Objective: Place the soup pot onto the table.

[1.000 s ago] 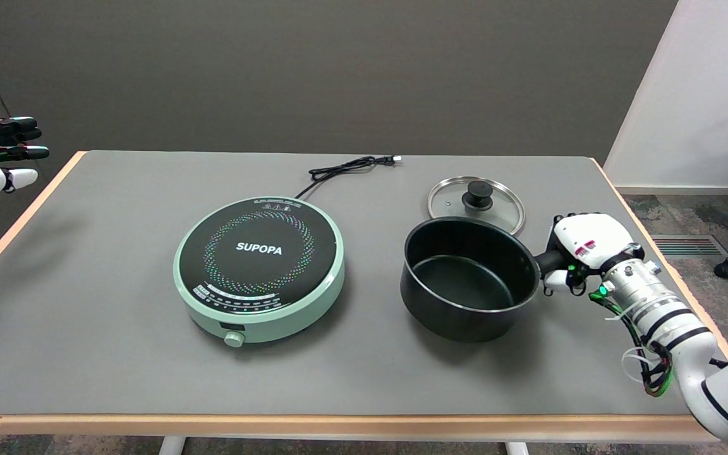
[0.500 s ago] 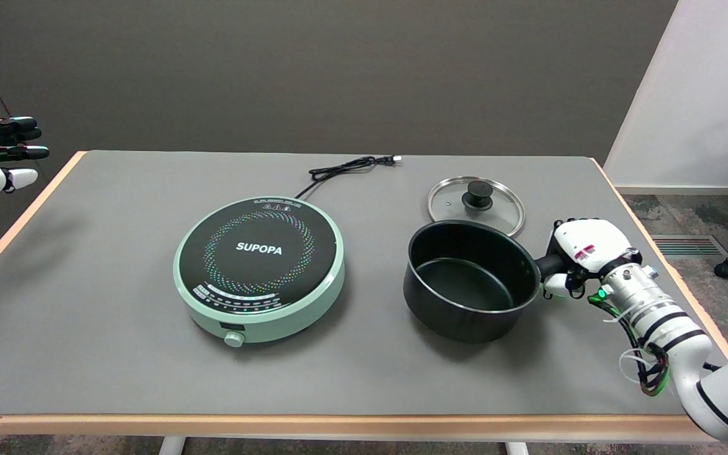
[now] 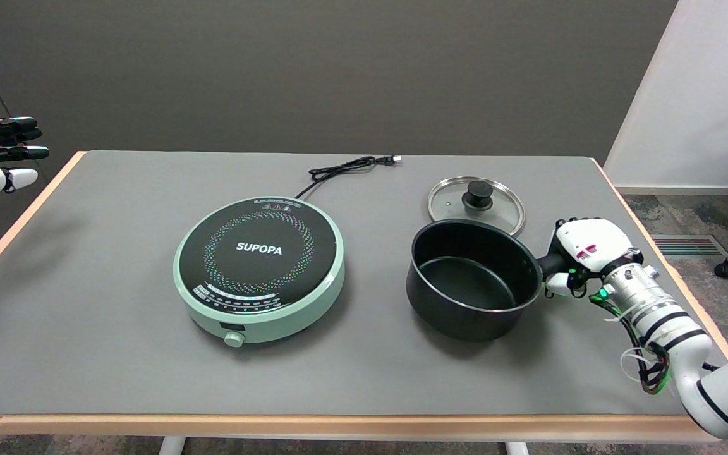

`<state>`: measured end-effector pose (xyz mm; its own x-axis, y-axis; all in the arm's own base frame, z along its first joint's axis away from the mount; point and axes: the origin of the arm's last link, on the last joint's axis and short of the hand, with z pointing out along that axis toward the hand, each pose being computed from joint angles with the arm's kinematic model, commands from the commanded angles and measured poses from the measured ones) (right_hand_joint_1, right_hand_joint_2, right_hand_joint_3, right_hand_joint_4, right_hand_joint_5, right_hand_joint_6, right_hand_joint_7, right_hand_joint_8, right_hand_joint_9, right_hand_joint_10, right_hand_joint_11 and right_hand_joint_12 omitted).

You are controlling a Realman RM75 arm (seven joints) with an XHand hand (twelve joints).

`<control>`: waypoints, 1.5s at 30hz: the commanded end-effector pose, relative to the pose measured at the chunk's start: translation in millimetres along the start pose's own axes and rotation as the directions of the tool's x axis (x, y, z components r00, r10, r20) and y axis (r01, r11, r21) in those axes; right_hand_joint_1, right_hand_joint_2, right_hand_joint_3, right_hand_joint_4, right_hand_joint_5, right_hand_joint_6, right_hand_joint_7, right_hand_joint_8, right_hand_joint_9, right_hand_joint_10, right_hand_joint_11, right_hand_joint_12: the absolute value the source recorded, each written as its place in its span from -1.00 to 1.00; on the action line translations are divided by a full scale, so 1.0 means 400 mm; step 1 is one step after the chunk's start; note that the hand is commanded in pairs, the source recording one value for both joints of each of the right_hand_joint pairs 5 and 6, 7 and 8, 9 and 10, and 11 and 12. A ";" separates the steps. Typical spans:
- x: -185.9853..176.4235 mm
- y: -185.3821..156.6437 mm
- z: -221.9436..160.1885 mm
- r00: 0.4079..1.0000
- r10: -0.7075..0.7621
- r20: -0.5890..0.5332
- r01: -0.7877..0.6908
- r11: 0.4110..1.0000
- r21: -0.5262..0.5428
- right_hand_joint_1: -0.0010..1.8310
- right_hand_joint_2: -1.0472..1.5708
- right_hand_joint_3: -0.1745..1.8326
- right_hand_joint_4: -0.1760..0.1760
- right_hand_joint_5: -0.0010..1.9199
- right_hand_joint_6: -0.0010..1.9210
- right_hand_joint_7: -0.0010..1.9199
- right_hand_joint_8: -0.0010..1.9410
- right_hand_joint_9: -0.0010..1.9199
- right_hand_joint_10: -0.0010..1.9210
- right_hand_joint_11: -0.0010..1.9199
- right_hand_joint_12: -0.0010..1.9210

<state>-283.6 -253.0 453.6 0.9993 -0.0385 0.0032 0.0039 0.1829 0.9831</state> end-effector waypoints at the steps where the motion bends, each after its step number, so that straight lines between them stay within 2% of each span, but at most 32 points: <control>1: -0.016 0.020 -0.005 1.000 -0.010 0.002 0.010 1.000 0.008 -0.03 0.89 -0.38 -0.43 0.86 0.86 0.86 0.84 0.86 0.86 0.86 0.86; 16: -0.023 0.009 0.007 0.998 -0.058 0.014 0.058 0.998 0.027 -0.03 0.89 -0.38 -0.45 0.84 0.84 0.84 0.82 0.84 0.84 0.84 0.84; 34: -0.050 -0.010 0.013 0.999 -0.042 0.020 0.041 0.999 0.036 -0.06 0.92 -0.42 -0.47 0.83 0.82 0.83 0.81 0.83 0.82 0.83 0.82; 38: -0.050 -0.013 0.014 0.999 -0.042 0.015 0.041 0.999 0.036 -0.10 0.97 -0.44 -0.53 0.68 0.68 0.68 0.66 0.68 0.68 0.68 0.68; 40: -0.048 -0.013 0.016 0.999 -0.049 0.012 0.049 0.998 0.036 -0.16 1.00 -0.43 -0.48 0.60 0.60 0.60 0.59 0.60 0.60 0.60 0.60; 42: -0.045 -0.014 0.016 0.998 -0.055 0.009 0.054 0.998 0.037 -0.19 1.00 -0.35 -0.47 0.50 0.50 0.50 0.48 0.50 0.50 0.50 0.50; 43: -0.043 -0.014 0.016 0.998 -0.056 0.007 0.056 0.998 0.037 -0.18 1.00 -0.26 -0.58 0.44 0.44 0.44 0.42 0.44 0.44 0.44 0.44; 45: -0.041 -0.013 0.016 0.998 -0.057 0.004 0.057 0.998 0.035 -0.20 1.00 -0.18 -0.56 0.40 0.40 0.40 0.38 0.40 0.40 0.40 0.40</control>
<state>-300.3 -257.8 452.2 0.9972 -0.0633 -0.0396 0.0487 0.1492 0.9876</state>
